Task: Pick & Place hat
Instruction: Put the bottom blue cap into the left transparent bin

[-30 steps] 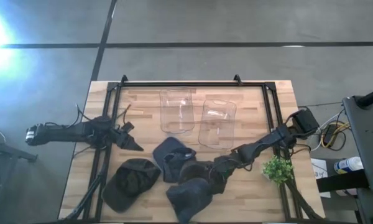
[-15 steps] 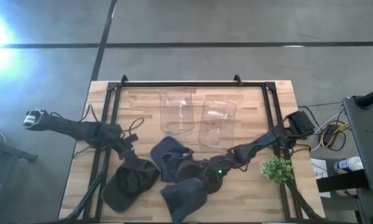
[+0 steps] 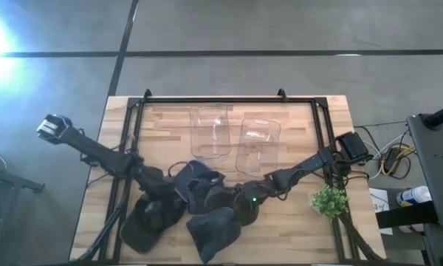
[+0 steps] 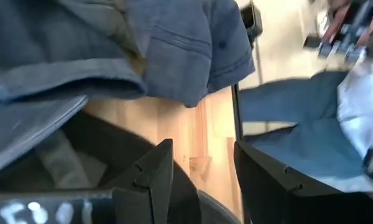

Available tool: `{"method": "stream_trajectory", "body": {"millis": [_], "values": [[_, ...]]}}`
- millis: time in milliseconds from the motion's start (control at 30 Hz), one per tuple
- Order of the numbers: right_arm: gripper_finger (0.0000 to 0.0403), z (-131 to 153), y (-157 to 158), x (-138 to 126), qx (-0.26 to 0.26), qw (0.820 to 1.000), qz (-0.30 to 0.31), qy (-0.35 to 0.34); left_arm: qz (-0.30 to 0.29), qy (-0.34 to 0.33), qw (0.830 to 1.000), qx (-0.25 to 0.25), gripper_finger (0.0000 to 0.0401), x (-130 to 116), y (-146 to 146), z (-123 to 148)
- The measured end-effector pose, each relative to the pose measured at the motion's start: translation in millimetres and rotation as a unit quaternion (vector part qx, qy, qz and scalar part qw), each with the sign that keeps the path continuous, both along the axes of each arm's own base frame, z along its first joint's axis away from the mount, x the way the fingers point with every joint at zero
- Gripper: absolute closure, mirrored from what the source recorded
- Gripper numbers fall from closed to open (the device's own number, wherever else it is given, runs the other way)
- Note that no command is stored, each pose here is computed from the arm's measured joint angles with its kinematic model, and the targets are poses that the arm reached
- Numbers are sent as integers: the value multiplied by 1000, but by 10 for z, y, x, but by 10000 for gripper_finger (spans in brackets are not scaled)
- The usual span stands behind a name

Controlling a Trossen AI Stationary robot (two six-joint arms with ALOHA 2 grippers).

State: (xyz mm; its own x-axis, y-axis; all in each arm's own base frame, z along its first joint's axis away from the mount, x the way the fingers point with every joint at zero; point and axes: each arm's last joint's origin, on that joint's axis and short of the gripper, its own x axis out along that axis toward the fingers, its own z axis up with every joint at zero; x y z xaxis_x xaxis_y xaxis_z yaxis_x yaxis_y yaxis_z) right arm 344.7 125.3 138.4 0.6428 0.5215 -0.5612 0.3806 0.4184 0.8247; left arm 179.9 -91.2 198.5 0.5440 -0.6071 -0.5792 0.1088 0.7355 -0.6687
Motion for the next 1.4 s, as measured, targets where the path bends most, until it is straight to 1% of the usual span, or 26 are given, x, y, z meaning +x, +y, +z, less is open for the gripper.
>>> {"method": "stream_trajectory", "body": {"millis": [133,267,367,433,500,633,733,800,900,1033,1167,1267,1400], "values": [[233,5,14,1,20,1000,-15,15,-48,2,998,36,238,178,-183,-20],[231,13,21,2,36,999,-27,23,-90,-8,995,49,238,345,-437,62],[226,15,21,5,36,999,-27,23,-99,-17,993,65,238,446,-636,98],[223,16,21,6,34,999,-28,21,-96,-15,992,83,238,504,-737,58],[222,16,22,6,32,999,-26,20,-84,1,992,98,238,565,-819,-31],[222,20,41,1,34,999,-24,19,-62,47,991,108,238,704,-957,-295],[222,29,78,-5,35,999,-18,18,-45,52,992,102,238,865,-1071,-449],[223,53,104,4,37,999,-14,14,-19,61,991,114,238,966,-1128,-557],[225,133,142,53,44,999,-9,2,15,49,990,130,238,1125,-1215,-612],[225,288,181,154,43,999,-9,-18,50,26,986,154,238,1281,-1293,-614],[230,372,197,201,0,1000,13,0,64,17,983,173,238,1341,-1312,-560],[246,407,202,197,-30,998,38,31,81,33,974,210,238,1283,-1259,-510],[291,467,235,203,-35,997,60,32,111,53,959,257,238,1124,-1191,-377]]}}
